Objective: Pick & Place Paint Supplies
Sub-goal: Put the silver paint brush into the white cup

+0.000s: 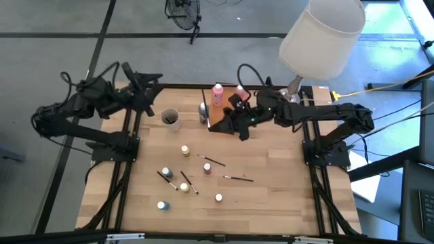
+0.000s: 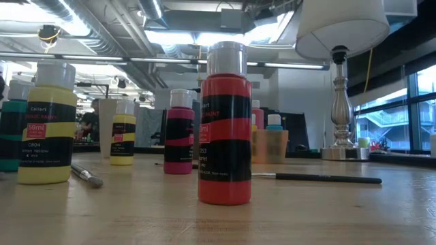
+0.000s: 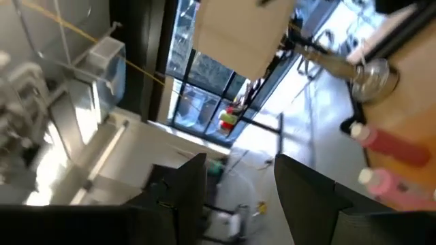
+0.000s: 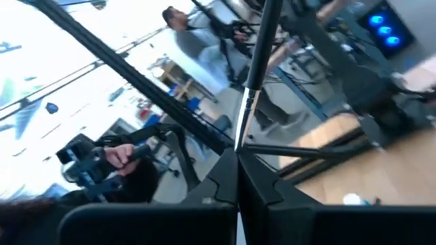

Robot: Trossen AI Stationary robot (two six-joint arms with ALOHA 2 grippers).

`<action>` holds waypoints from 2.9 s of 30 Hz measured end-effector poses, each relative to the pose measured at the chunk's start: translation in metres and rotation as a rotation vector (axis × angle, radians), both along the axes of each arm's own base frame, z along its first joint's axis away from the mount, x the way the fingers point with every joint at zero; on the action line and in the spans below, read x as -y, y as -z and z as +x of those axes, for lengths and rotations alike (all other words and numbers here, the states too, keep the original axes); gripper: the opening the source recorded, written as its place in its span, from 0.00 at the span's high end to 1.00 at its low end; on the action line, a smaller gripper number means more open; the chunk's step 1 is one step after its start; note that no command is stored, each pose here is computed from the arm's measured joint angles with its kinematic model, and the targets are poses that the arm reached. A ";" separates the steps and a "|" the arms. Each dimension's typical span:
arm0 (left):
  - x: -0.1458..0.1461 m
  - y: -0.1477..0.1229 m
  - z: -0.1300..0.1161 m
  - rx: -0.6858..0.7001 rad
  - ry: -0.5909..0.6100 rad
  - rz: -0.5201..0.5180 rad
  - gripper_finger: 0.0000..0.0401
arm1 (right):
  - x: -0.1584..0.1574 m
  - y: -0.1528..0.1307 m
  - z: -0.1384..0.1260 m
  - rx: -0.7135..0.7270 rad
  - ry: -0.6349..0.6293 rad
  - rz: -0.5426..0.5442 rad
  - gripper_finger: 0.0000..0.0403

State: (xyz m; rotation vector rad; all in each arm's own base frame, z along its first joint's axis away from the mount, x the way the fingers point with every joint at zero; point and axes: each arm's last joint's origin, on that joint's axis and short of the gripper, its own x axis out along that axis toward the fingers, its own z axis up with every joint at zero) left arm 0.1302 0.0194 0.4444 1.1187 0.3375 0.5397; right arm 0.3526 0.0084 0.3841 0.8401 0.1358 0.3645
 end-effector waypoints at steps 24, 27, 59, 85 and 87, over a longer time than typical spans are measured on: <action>0.050 0.003 0.080 -0.186 -0.013 0.444 0.58 | 0.003 -0.008 -0.001 0.079 -0.055 0.012 1.00; 0.054 0.006 0.084 -0.196 0.002 0.449 0.58 | 0.002 -0.007 -0.001 0.076 -0.062 0.011 1.00; 0.062 -0.001 0.072 -0.184 0.080 0.489 0.58 | 0.000 -0.002 0.002 0.028 -0.054 0.060 1.00; 0.065 0.013 0.079 -0.307 0.180 0.547 0.58 | 0.000 0.006 0.014 0.016 -0.083 0.156 1.00; 0.065 0.014 0.079 -0.312 0.181 0.549 0.58 | 0.000 0.006 0.014 0.015 -0.081 0.156 1.00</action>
